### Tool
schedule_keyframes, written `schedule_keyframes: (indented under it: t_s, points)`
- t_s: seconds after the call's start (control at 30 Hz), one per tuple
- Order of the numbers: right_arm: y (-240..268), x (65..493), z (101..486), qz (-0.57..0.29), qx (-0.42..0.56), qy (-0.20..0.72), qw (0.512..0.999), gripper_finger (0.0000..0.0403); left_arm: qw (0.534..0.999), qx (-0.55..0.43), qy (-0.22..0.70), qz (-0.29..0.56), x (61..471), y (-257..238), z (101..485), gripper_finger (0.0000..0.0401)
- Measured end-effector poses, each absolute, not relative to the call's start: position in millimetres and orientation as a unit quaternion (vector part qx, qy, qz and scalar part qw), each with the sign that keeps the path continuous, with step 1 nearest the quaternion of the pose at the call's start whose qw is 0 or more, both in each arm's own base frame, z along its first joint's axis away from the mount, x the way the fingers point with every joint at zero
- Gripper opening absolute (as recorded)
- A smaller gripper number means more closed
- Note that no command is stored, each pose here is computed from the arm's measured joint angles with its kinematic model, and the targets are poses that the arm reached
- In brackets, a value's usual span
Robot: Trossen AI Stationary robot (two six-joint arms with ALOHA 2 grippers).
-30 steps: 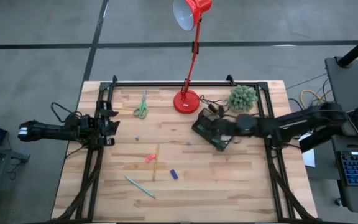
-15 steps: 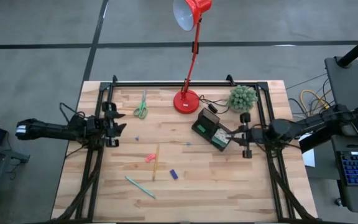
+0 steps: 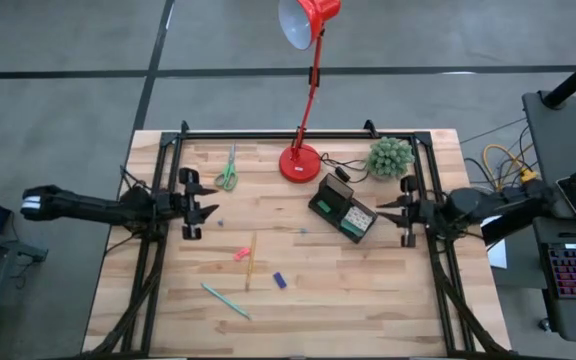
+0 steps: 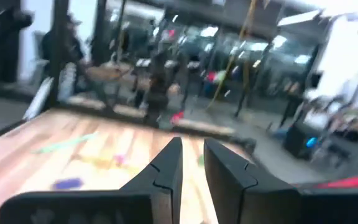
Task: Pick and place office supplies into organizer
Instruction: Put the blue eraser into the desk organizer
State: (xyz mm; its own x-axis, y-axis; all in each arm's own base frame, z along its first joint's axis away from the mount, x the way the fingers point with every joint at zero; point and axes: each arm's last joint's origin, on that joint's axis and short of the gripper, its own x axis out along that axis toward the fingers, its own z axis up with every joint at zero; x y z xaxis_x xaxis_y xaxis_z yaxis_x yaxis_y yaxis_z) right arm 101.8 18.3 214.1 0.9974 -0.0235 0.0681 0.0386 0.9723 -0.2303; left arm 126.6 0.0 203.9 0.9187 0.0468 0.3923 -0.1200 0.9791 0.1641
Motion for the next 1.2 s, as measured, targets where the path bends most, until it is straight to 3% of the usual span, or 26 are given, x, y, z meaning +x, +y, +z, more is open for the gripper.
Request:
schedule_keyframes:
  t_s: [0.23, 0.47, 0.8, 1.2]
  points:
    - [21.5, 83.7, 216.7, 0.111, -0.12, -0.081, 0.983, 0.0057, 0.985, 0.067, -0.156, 0.031, 134.8, -0.3, 194.3, 0.0156]
    - [16.7, 84.3, 214.8, 0.028, -0.136, -0.079, 0.987, 0.0057, 0.99, 0.071, -0.086, -0.09, 157.9, -13.0, 189.5, 0.0156]
    - [16.0, 83.7, 217.5, 0.017, -0.127, -0.091, 0.988, 0.0057, 0.984, 0.115, -0.023, -0.132, 233.4, -35.1, 209.2, 0.0156]
    - [16.0, 83.7, 217.4, 0.017, -0.124, -0.09, 0.988, 0.0056, 0.941, 0.115, 0.286, -0.142, 312.1, -48.2, 216.9, 0.0156]
